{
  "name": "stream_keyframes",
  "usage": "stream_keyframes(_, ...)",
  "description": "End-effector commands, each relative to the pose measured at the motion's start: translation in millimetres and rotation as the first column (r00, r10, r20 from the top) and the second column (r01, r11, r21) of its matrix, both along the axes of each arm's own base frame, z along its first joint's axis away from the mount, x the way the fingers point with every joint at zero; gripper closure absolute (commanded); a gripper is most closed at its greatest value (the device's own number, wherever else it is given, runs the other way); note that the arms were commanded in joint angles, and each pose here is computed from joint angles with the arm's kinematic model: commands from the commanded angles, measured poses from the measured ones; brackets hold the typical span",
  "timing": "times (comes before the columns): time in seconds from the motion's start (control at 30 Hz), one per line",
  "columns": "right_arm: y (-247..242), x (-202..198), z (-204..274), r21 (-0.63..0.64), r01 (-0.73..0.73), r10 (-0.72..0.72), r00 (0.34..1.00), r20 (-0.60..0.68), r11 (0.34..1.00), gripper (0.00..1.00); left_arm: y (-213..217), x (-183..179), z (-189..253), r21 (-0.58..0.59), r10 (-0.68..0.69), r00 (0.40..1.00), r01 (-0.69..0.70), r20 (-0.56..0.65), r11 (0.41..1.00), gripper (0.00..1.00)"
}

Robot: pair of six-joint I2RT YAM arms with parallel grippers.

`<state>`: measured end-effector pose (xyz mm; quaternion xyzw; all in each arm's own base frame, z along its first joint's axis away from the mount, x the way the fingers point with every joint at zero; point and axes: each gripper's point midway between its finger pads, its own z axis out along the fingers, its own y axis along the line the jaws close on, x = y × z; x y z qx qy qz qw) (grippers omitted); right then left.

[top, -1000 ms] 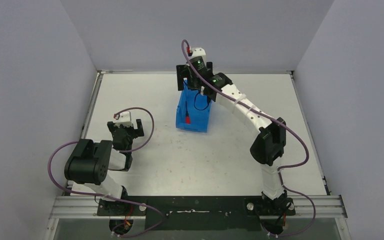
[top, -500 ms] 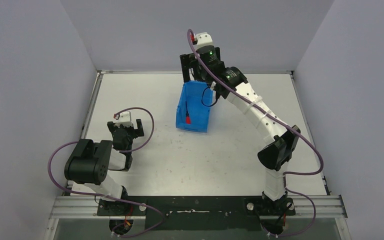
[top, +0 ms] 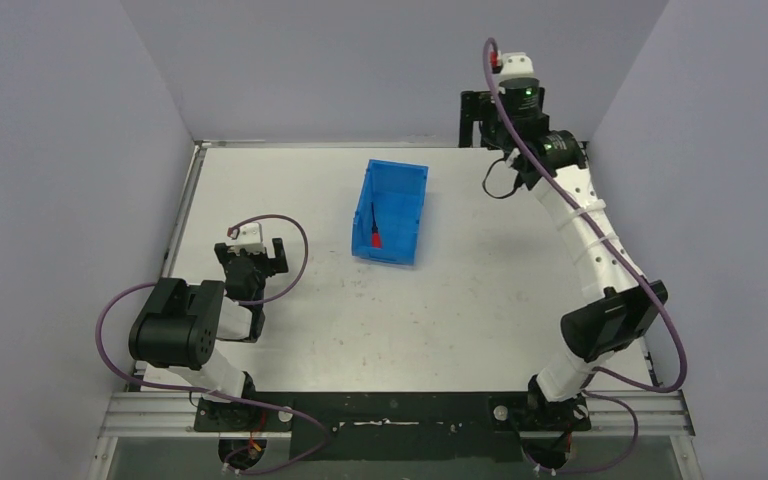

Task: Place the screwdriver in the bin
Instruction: Reset both arms

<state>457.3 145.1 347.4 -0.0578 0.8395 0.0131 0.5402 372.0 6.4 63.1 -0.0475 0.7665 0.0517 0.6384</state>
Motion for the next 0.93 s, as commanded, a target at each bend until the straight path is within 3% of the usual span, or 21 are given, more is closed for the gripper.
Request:
stream_keyframes(0.0, -62.1, -3.2, 33.4, 0.041, 0.052, -0.055, 0.995, 0.080, 0.998, 0.00, 0.6, 7.6, 10.7, -0.014, 0.007, 0.999, -0.007, 0.041, 1.000, 0.03)
stream_keyframes(0.17, -122.0, -7.3, 27.1, 0.042, 0.140, -0.143, 0.987, 0.067, 0.989, 0.00, 0.7, 7.6, 11.2, -0.014, 0.008, 0.999, -0.007, 0.043, 1.000, 0.03)
stream_keyframes(0.33, -151.7, -9.1, 21.8, 0.035, 0.186, -0.188, 0.980, 0.061, 0.982, 0.00, 0.6, 7.6, 11.0, -0.014, 0.007, 0.999, -0.007, 0.042, 1.000, 0.03)
stream_keyframes(0.9, -148.0, -11.0, 24.0, 0.027, 0.145, -0.146, 0.987, 0.070, 0.989, 0.00, 0.8, 7.6, 11.2, -0.014, 0.008, 0.999, -0.007, 0.042, 1.000, 0.03)
